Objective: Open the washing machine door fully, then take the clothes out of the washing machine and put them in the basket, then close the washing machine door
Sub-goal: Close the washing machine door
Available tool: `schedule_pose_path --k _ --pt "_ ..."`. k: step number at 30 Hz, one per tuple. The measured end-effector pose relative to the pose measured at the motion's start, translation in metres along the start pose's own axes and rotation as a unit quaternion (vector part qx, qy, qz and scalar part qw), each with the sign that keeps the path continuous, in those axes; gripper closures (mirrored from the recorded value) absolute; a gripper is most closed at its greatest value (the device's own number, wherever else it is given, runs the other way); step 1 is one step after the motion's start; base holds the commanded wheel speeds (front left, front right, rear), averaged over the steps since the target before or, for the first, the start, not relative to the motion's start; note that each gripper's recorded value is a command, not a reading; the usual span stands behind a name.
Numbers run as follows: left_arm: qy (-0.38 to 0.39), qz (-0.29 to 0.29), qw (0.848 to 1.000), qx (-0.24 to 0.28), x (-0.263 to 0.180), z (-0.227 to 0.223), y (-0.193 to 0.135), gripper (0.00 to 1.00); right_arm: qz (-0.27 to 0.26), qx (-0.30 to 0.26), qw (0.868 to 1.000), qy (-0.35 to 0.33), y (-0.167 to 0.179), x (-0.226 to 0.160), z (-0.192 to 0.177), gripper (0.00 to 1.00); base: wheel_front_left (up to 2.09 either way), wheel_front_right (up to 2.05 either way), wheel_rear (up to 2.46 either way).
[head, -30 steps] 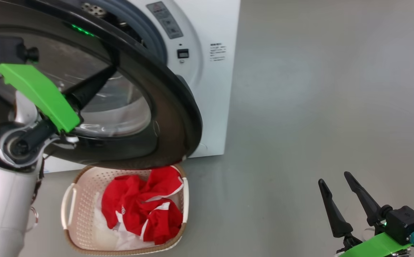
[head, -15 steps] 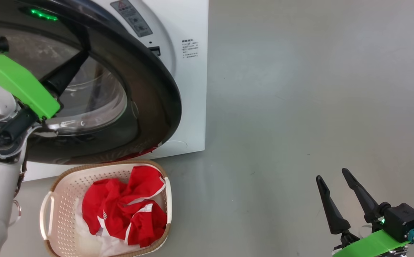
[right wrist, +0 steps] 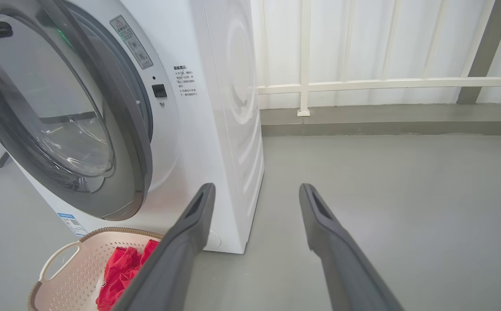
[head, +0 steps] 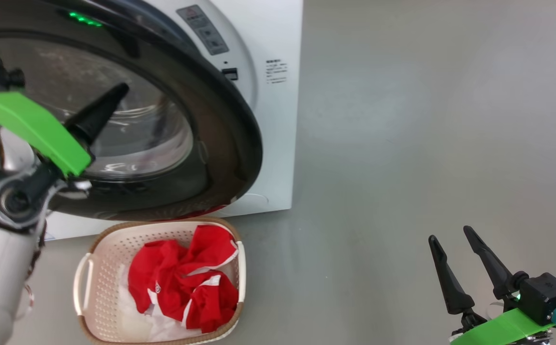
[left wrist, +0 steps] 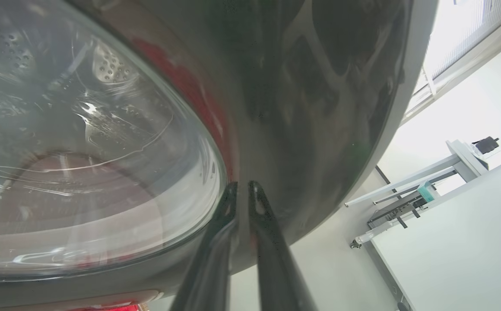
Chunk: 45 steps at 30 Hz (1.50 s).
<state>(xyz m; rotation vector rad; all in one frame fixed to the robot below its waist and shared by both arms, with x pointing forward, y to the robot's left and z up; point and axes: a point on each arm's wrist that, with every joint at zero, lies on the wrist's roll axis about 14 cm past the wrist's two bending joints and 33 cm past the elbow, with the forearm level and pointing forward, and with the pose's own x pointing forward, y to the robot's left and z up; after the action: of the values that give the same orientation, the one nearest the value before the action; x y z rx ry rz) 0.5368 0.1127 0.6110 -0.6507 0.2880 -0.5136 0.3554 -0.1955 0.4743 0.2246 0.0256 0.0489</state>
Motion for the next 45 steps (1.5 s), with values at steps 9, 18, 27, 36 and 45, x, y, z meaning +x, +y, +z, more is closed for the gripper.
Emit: schedule_pose_path --k 9,18,27,36,45 --pt "-0.008 0.017 1.0 -0.019 -0.034 -0.023 0.014 0.0 0.033 -0.007 0.999 -0.003 0.015 0.008 0.003 0.0 0.0 0.0 0.0" --pt "-0.032 0.06 0.997 -0.029 -0.078 -0.051 0.043 0.0 0.057 -0.006 0.998 0.002 0.03 0.008 -0.001 0.0 0.0 0.0 0.0" --pt "-0.057 0.113 0.99 -0.055 -0.121 -0.091 0.074 0.0 0.054 -0.007 0.998 0.001 0.029 -0.003 0.0 0.0 0.0 0.0 0.0" --pt "-0.062 0.156 0.982 -0.081 -0.145 -0.127 0.098 0.0 0.04 -0.007 0.999 0.007 0.02 -0.01 -0.003 0.0 0.0 0.0 0.0" --pt "-0.072 0.204 0.972 -0.092 -0.171 -0.157 0.119 0.0 0.028 -0.008 1.0 0.004 0.012 -0.014 -0.001 0.0 0.0 0.0 0.0"
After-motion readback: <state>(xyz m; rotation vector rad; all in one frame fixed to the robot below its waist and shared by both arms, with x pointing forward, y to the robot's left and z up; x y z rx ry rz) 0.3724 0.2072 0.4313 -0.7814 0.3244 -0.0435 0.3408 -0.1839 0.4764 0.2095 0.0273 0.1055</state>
